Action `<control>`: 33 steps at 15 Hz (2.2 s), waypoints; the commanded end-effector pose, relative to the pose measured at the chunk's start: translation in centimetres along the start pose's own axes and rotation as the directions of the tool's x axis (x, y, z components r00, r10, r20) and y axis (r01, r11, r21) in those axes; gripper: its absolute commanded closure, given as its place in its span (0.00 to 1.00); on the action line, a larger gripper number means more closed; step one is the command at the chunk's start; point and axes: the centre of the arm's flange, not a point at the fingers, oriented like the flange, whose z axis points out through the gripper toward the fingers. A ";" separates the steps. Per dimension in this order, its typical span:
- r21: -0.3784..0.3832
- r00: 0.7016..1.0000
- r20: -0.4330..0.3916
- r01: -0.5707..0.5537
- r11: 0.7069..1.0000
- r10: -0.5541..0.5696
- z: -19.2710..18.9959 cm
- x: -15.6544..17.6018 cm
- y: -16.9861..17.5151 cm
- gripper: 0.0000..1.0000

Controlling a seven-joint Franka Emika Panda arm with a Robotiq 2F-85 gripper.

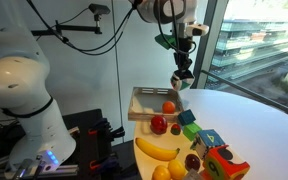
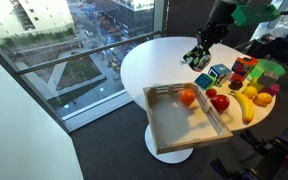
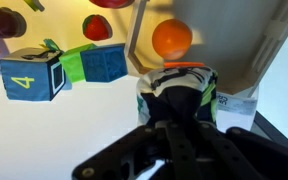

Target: Put the white and black dice on the tray

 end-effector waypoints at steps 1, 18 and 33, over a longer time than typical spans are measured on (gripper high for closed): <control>0.005 0.999 0.023 0.037 0.999 -0.037 0.4 -1.4 -1.8 0.96; -0.154 0.991 0.000 0.131 0.979 -0.133 4.6 -4.4 -5.3 0.27; -0.124 0.994 0.106 0.005 0.992 0.008 1.9 -3.7 1.5 0.00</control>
